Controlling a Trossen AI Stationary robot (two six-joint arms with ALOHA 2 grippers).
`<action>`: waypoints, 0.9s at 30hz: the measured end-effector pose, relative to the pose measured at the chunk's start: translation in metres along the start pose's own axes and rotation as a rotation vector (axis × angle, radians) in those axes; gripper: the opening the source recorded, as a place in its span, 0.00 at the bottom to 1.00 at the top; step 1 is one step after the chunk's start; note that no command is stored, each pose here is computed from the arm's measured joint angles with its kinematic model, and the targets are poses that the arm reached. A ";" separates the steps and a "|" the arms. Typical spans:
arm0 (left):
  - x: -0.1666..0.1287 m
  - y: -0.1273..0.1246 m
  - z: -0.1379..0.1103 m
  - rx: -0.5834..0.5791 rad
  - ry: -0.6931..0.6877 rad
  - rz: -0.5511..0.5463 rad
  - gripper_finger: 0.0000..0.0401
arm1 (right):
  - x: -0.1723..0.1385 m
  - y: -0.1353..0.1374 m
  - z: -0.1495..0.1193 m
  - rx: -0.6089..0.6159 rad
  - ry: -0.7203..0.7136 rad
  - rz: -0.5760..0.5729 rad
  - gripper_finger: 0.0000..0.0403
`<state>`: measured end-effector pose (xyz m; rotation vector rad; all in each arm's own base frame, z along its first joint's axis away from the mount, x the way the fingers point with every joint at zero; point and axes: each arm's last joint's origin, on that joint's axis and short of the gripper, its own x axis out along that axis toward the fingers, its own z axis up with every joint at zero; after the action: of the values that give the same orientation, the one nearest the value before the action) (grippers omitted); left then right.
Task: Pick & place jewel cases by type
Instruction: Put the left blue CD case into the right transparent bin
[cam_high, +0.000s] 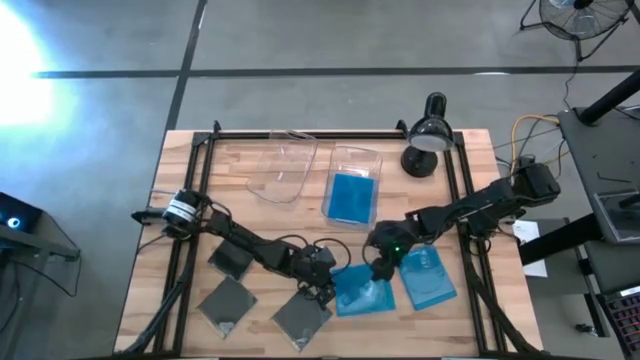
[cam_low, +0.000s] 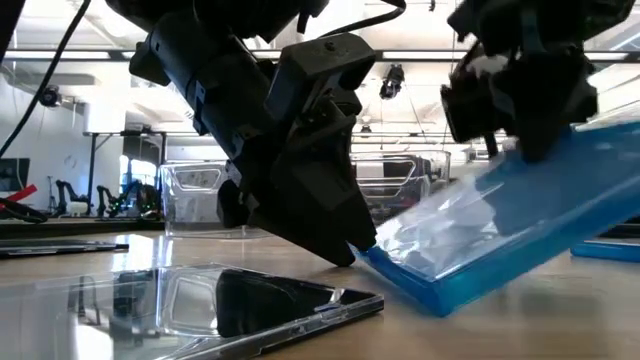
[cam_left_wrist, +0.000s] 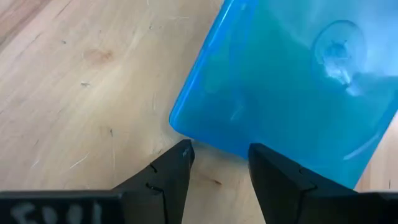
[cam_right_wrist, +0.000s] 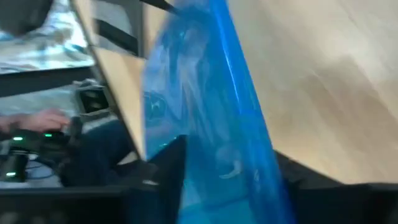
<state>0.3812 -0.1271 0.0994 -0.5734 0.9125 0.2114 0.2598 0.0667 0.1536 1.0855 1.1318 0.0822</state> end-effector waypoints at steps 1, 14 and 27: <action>-0.003 -0.002 0.000 0.003 0.000 0.001 0.37 | -0.002 0.003 0.001 -0.008 -0.007 0.012 0.26; -0.102 -0.011 -0.030 0.046 0.006 0.327 0.37 | -0.137 0.080 0.016 -0.491 -0.470 -0.271 0.05; -0.133 0.013 -0.053 -0.194 -0.104 0.320 0.37 | -0.175 0.073 0.134 -0.654 -0.024 -0.743 0.05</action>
<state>0.2588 -0.1367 0.1751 -0.5873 0.8844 0.6181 0.3101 -0.0798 0.3269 0.0574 1.2955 -0.1400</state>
